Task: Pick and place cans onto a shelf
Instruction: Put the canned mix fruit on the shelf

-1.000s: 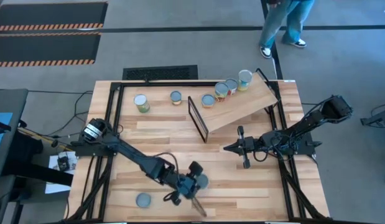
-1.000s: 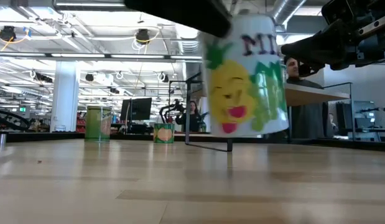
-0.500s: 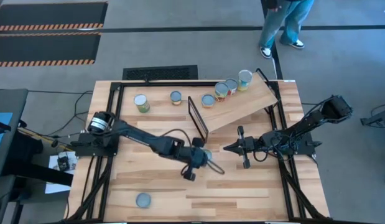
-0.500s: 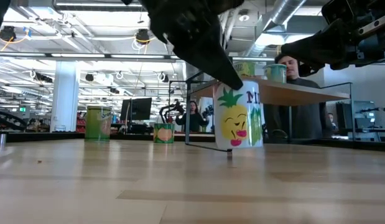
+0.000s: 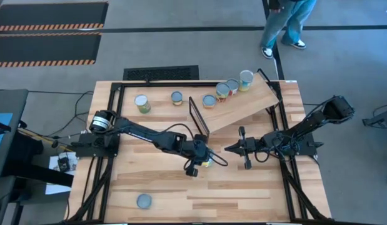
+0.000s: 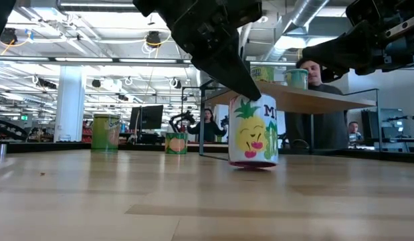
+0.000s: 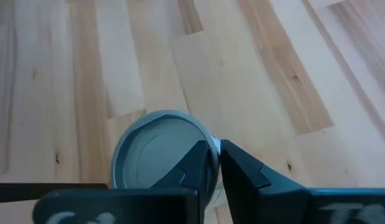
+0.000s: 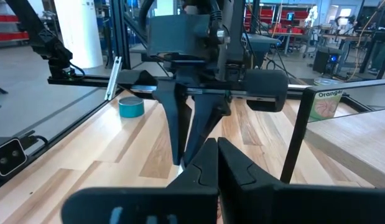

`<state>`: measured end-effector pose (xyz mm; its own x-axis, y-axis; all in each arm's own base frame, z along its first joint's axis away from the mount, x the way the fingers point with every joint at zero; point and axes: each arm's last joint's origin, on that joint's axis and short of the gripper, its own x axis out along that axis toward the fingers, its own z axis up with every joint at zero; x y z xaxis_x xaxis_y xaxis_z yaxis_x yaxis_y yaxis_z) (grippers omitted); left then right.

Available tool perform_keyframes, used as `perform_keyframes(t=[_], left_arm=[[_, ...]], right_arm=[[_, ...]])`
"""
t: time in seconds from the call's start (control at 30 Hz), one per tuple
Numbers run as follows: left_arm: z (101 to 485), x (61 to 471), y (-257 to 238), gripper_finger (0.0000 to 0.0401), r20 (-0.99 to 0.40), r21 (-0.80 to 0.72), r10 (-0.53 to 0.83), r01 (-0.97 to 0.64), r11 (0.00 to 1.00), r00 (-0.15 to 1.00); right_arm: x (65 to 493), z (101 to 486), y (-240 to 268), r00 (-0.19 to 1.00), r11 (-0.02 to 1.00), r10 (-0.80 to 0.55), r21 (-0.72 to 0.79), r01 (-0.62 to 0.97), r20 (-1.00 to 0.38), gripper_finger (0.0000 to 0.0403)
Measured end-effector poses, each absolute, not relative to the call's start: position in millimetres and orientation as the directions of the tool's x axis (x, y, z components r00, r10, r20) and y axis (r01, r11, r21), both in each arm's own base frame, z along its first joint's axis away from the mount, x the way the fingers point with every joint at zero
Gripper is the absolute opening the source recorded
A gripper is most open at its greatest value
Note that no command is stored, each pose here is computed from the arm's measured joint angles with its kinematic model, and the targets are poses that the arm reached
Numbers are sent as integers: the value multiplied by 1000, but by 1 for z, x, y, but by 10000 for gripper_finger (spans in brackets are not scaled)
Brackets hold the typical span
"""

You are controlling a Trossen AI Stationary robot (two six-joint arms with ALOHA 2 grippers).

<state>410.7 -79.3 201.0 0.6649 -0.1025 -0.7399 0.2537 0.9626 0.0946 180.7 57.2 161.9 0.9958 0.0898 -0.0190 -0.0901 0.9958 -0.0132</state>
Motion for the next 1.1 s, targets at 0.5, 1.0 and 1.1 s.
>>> perform_keyframes(t=[0.5, 1.0, 1.1], left_arm=[[243, 392, -98, 83, -637, 159, -126, 290, 944, 761], [225, 292, -76, 23, -227, -3, -103, 105, 994, 968], [213, 277, -70, 23, -179, -11, -71, 70, 998, 981]], right_arm=[[183, 165, 58, 996, 996, 84, -4, -84, -12, 11], [226, 203, 72, 963, 997, 39, -49, -54, -265, 43], [237, 211, 74, 942, 998, 25, -49, -44, -336, 81]])
